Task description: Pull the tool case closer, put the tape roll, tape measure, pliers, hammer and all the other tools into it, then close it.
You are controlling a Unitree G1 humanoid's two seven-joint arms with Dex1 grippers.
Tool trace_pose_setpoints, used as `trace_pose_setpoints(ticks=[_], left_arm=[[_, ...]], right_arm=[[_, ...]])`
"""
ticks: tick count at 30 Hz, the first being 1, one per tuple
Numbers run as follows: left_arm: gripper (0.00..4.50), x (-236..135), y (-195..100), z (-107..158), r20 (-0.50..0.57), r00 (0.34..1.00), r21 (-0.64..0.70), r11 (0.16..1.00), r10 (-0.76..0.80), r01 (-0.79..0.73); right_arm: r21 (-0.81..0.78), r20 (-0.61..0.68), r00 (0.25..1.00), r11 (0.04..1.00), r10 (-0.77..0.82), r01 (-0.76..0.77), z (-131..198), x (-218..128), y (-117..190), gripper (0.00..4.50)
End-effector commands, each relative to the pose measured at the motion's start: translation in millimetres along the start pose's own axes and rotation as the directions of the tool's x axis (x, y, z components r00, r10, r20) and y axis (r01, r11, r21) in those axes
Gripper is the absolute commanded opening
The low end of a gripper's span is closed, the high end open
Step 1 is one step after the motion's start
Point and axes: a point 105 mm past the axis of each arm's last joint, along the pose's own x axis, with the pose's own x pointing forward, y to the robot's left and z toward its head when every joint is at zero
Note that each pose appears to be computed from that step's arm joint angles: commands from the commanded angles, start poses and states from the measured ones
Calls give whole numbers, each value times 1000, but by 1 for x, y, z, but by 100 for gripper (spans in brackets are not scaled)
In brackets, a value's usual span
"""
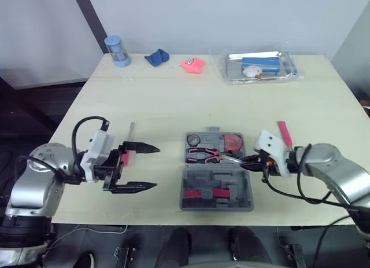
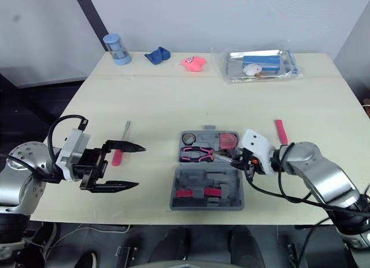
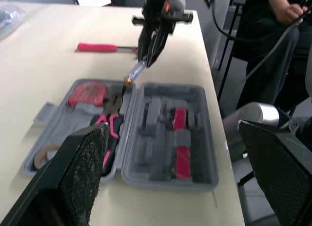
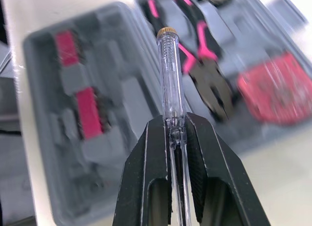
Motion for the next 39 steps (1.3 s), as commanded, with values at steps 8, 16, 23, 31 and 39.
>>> trace_pose_setpoints(ticks=[8, 16, 23, 31, 39], left_arm=[[450, -18, -6, -2, -59, 998, 46, 999, 8, -5], [450, -24, -8, -7, -75, 997, 38, 999, 17, -14], [450, -23, -9, -9, -73, 997, 37, 999, 25, -23], [450, -22, -10, -10, -69, 997, 32, 999, 29, -26], [450, -22, -10, -11, -65, 997, 28, 999, 29, -27]], right_arm=[[-136, -139, 989, 988, 58, -77, 19, 42, 20, 7], [-225, -208, 977, 969, 54, -102, 17, 70, 19, 7], [-268, -204, 978, 958, 48, -103, 24, 82, 18, 7], [-275, -199, 978, 954, 62, -116, 28, 90, 21, 7], [-289, -205, 976, 949, 69, -128, 28, 97, 23, 7]])
